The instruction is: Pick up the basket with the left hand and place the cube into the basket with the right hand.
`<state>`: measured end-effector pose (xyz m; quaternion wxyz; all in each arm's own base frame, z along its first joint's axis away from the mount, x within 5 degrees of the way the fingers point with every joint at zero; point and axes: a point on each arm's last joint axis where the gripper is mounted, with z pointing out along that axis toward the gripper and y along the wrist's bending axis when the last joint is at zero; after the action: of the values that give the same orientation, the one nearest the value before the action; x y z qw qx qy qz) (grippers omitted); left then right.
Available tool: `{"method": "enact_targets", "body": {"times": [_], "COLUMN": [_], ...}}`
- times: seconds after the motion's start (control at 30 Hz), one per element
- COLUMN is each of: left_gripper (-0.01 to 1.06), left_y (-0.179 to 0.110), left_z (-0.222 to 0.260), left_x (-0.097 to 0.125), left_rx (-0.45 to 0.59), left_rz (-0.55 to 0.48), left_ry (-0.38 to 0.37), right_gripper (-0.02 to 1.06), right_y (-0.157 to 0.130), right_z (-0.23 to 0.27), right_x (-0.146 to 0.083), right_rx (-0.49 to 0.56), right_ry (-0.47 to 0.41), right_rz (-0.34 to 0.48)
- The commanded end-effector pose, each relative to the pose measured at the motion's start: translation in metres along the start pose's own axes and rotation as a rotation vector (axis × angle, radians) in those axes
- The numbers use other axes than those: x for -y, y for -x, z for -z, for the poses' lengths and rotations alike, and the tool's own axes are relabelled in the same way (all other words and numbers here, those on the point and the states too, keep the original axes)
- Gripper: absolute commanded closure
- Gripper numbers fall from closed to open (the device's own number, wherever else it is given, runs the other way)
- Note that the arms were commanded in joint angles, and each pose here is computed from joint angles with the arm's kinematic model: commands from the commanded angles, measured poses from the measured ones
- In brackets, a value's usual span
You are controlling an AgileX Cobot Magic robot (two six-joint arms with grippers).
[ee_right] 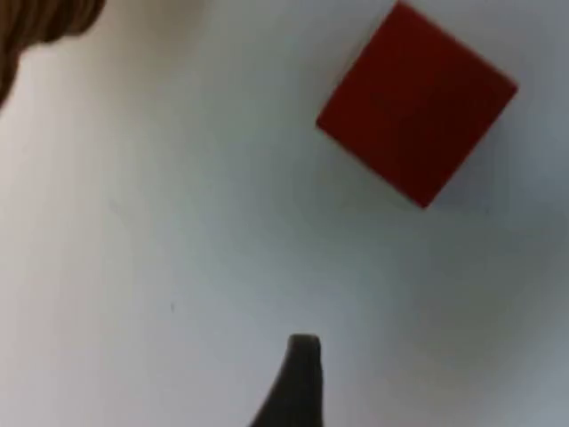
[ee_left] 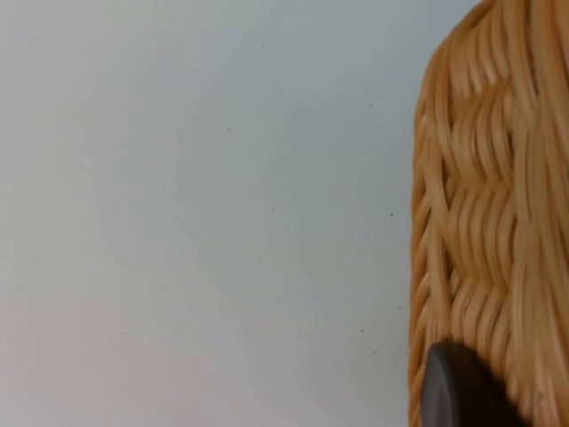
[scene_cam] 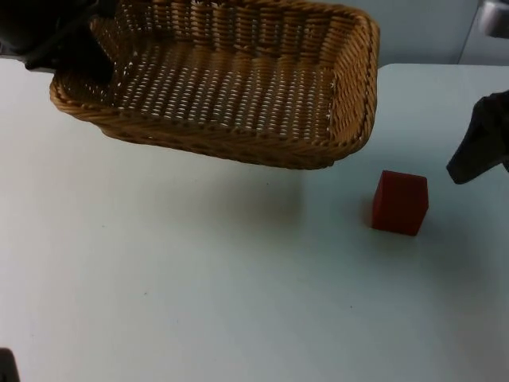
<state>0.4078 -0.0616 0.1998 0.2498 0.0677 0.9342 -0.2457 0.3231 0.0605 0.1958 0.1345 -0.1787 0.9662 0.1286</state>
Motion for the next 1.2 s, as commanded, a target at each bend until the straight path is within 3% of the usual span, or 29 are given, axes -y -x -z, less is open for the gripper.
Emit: {"method": "enact_targets", "body": {"times": [0.0, 0.13, 0.27, 0.37, 0.6, 0.87, 1.17], "left_gripper": [1.05, 1.05, 1.05, 1.05, 1.05, 1.05, 1.05], "left_y": [0.004, 0.004, 0.004, 0.005, 0.005, 0.009, 0.009], "left_z": [0.005, 0.005, 0.005, 0.005, 0.005, 0.006, 0.006], "left_x": [0.004, 0.004, 0.004, 0.004, 0.004, 0.001, 0.000], "left_rx": [0.031, 0.031, 0.031, 0.034, 0.037, 0.079, 0.088], "left_rz": [0.028, 0.028, 0.028, 0.028, 0.028, 0.029, 0.029], "left_ry": [-0.019, -0.019, -0.019, -0.017, -0.015, 0.018, 0.025], "right_gripper": [0.28, 0.27, 0.17, 0.06, 0.06, 0.06, 0.06], "right_y": [0.011, 0.022, 0.027, 0.029, 0.030, 0.036, 0.043], "right_z": [-0.002, -0.007, -0.020, -0.046, -0.074, -0.082, -0.087], "right_x": [-0.001, 0.000, 0.003, 0.010, 0.013, 0.007, -0.015], "right_rx": [0.063, 0.118, 0.096, 0.038, 0.042, 0.095, 0.143], "right_ry": [-0.042, -0.054, -0.052, -0.044, -0.011, -0.024, -0.027], "right_rz": [-0.068, -0.131, -0.208, -0.311, -0.411, -0.391, -0.327]}}
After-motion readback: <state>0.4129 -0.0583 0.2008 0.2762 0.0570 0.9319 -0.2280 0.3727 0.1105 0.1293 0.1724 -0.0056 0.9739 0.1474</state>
